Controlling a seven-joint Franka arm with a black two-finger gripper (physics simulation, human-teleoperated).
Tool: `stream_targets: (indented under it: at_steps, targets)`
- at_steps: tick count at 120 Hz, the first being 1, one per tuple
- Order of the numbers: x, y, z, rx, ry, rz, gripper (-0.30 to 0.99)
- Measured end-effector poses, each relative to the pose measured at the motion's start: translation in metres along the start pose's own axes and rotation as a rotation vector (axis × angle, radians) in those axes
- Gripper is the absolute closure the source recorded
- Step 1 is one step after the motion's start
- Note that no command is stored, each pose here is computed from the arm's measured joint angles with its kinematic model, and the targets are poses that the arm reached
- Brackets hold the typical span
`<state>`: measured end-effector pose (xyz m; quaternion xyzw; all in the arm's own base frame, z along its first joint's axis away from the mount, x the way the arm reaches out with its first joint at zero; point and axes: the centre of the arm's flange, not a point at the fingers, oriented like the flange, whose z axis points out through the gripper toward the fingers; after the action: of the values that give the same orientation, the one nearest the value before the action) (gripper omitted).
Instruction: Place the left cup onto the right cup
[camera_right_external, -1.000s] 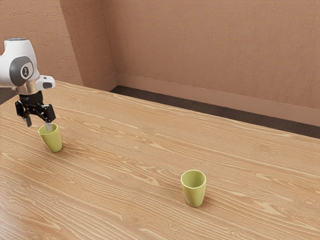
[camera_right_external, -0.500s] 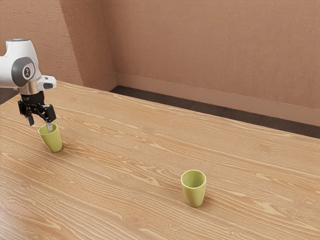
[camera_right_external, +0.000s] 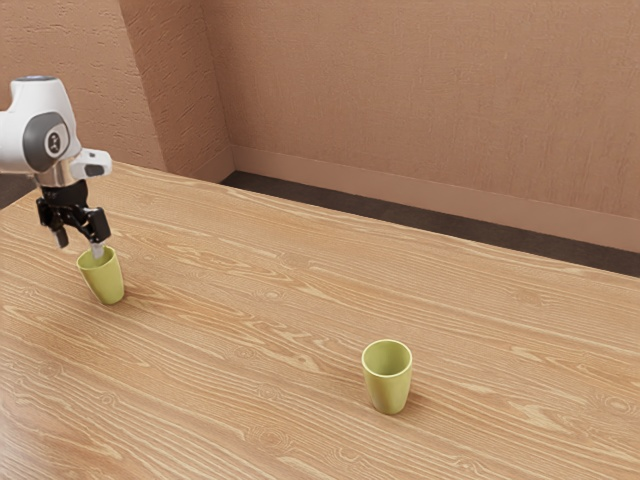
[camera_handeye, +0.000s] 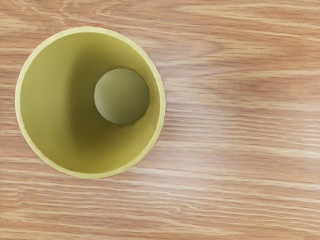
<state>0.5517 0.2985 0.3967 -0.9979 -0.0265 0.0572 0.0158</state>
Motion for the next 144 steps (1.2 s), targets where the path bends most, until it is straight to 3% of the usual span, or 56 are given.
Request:
stream_targets:
  at_steps: [79, 144]
  targets:
    - [0.005, 0.004, -0.004, 0.001, 0.0, 0.021, 0.0]
    - [0.029, 0.004, 0.02, -0.012, -0.018, 0.038, 0.0]
